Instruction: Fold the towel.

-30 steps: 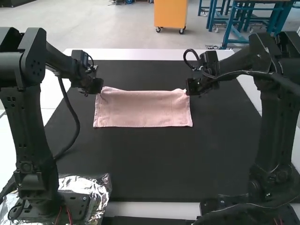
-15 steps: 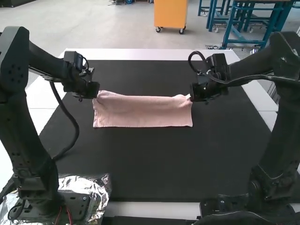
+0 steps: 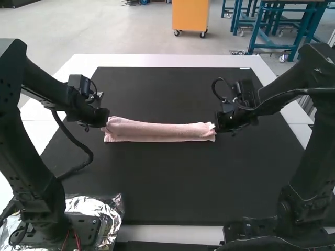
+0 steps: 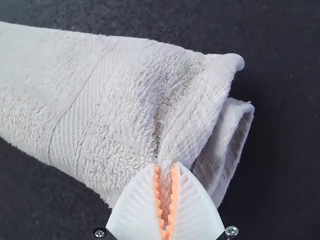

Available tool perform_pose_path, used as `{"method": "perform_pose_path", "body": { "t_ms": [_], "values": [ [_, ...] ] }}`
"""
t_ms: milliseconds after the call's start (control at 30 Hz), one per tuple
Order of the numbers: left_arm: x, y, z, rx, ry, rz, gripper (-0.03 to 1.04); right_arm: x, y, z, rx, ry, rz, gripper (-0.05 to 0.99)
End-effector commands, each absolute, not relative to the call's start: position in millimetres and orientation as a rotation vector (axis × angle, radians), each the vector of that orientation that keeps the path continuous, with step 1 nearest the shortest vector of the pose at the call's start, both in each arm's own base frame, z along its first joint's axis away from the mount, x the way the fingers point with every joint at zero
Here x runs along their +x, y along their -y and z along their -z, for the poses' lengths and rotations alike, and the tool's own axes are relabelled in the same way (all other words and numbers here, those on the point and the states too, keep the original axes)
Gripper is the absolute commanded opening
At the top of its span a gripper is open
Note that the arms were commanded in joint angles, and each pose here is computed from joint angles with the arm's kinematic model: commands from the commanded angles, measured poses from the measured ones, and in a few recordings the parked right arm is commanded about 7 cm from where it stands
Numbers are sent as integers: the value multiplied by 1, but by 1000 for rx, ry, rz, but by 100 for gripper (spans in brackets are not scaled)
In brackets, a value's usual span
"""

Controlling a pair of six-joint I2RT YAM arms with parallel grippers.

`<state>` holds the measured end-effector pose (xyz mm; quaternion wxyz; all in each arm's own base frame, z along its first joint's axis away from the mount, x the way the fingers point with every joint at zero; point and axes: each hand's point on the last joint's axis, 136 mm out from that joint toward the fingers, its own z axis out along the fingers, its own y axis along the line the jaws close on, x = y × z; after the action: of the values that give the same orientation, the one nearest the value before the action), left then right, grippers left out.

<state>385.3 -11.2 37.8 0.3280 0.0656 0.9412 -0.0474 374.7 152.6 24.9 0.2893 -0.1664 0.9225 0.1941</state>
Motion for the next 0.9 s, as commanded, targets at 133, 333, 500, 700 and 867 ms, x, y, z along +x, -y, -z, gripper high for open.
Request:
{"method": "perform_pose_path", "body": {
  "t_ms": [133,333,500,700,867],
  "values": [
    [367,-5,-22,139,-2462,30,2,375,-135,-9,-381,-2471,-459,-2],
    [365,-6,-16,133,-2403,9,52,373,-131,6,-371,-2511,-443,42],
    [371,-3,-24,141,-2387,13,98,386,-133,-12,-372,-2479,-439,91],
    [387,-7,-49,92,-2325,22,98,393,-139,-31,-377,-2438,-451,91],
    [397,-9,-66,55,-2280,33,97,392,-141,-25,-380,-2448,-452,91]
  ]
}}
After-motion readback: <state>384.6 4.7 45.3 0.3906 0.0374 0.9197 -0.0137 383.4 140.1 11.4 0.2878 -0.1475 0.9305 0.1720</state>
